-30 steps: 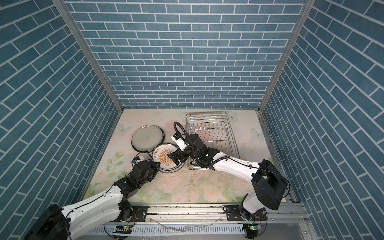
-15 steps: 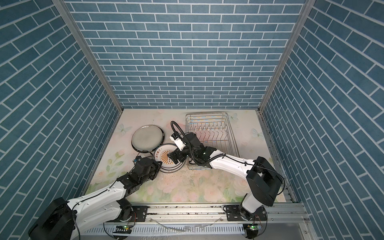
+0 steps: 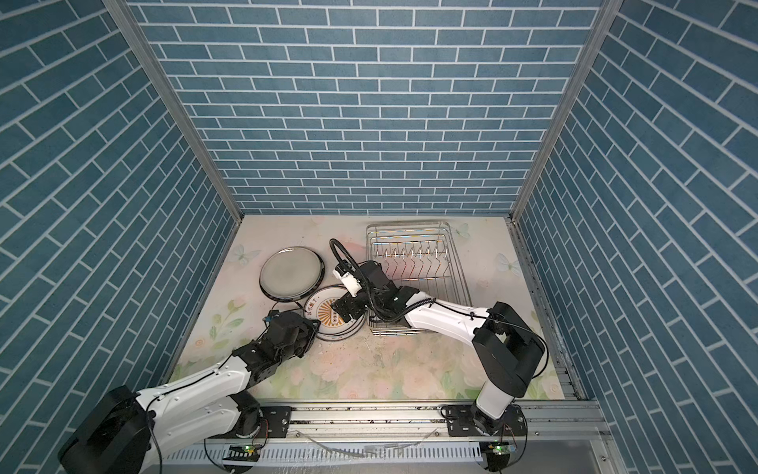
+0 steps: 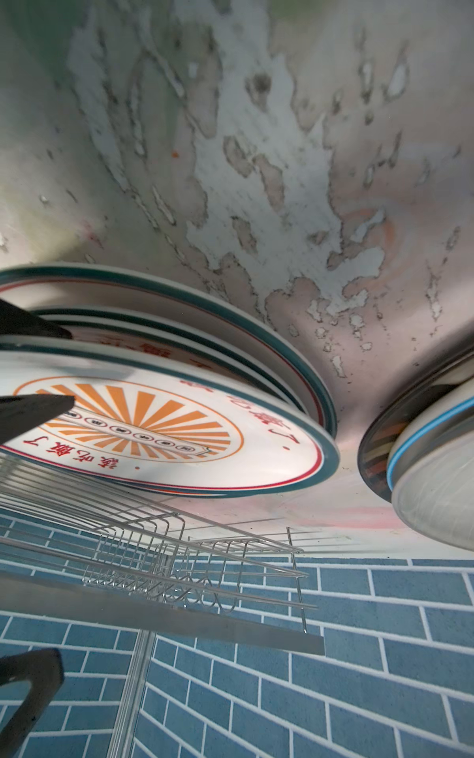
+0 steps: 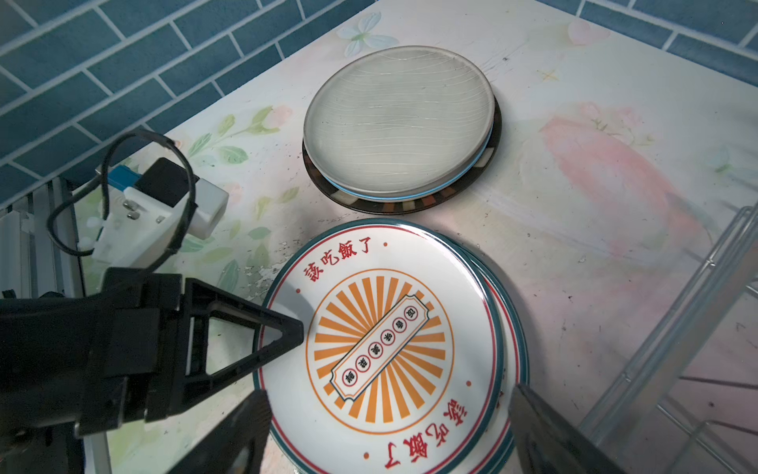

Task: Unload the plates from the dish rack
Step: 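Lower the cream plate onto the cream plate stack with the left gripper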

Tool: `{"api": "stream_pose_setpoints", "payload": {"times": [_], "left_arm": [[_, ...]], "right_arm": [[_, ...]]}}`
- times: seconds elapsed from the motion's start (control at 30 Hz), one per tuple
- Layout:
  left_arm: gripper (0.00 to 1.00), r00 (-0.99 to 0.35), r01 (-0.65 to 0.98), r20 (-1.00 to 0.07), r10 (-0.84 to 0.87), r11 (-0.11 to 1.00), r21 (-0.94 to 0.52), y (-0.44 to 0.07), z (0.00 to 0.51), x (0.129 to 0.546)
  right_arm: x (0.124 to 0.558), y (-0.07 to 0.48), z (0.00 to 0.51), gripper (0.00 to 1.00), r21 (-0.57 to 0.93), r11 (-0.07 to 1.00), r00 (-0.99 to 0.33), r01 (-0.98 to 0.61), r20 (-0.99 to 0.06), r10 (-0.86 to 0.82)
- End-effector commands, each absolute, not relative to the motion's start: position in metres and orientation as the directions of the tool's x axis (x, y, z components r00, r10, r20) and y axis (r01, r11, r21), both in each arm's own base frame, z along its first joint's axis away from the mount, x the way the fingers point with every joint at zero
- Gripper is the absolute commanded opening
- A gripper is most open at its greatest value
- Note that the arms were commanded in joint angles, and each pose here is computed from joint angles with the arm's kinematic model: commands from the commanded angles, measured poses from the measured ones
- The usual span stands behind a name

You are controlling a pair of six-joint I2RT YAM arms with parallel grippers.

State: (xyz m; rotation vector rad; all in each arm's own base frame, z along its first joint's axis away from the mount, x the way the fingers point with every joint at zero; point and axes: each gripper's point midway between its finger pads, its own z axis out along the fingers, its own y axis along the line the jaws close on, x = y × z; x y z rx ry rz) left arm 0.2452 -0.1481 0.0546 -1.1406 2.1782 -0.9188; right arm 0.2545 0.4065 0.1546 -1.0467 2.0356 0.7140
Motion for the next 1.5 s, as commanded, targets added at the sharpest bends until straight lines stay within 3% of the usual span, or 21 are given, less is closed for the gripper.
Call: {"api": "stream_pose_setpoints", "payload": {"times": [0.0,0.6,1.47], "left_arm": [[0.28,-0.505,-0.498,-0.134,-0.853,0.414,-0.762,-0.147,0.061,0.250],[0.33,-0.520,-0.536,-0.246,-0.818,0.537,-0.651,-0.131,0.069,0.248],[0.35,-0.541,-0.572,-0.244,-0.805,0.565,-0.594,-0.136,0.059,0.252]], "right_arm": [[0.258,0.410,0.166,0.91,0.103,0.509,-0.364,-0.854,-0.818,-0.446],[0.259,0.407,0.170,0.91,0.093,0.520,-0.359,-0.849,-0.823,-0.439],[0.257,0.403,0.172,0.91,0.092,0.521,-0.358,-0.848,-0.825,-0.437]]}}
